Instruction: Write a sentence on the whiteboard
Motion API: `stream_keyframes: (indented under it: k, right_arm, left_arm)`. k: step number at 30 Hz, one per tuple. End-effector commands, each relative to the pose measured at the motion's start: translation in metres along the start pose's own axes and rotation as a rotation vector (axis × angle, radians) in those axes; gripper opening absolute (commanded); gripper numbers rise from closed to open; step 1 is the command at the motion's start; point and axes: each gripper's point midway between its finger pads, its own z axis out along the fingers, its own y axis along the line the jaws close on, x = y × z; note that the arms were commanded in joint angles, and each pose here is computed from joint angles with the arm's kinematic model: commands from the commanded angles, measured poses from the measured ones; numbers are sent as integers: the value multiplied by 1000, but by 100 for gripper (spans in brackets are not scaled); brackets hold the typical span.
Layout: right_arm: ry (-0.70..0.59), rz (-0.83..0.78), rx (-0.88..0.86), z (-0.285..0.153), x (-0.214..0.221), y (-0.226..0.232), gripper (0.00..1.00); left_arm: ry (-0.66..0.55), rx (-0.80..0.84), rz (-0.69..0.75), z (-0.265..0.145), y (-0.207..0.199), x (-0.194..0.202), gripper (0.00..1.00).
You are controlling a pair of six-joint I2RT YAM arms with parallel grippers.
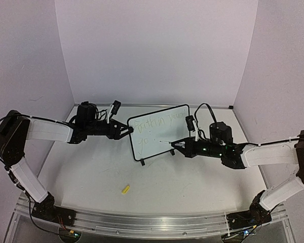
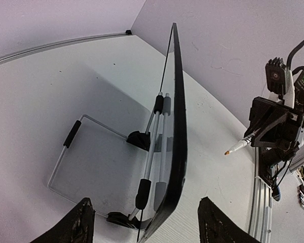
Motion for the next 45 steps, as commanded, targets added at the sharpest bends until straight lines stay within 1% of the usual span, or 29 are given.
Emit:
stream_keyframes:
  k: [1, 6, 11, 14, 19, 26, 45]
  right_arm:
    - [-39, -34, -56, 12, -21, 12, 0]
    - [-24, -34, -41, 28, -19, 8, 0]
    - [-17, -33, -13, 44, -19, 3, 0]
    - [-13, -34, 4, 54, -18, -2, 0]
    - [-7, -32, 17, 63, -17, -6, 0]
    - [-1, -28, 27, 72, -15, -10, 0]
    - [-20, -15, 38, 79, -21, -14, 0]
  left_arm:
    - [-26, 58, 55, 3, -9, -14, 68]
    - [-13, 69, 49, 6, -9, -12, 68]
    - [34, 87, 52, 15, -13, -2, 64]
    - [53, 77, 37, 19, -9, 3, 58]
    - [68, 66, 44, 19, -6, 6, 37]
    - [80, 49, 48, 20, -2, 9, 23]
    - [92, 21, 82, 18, 2, 13, 1]
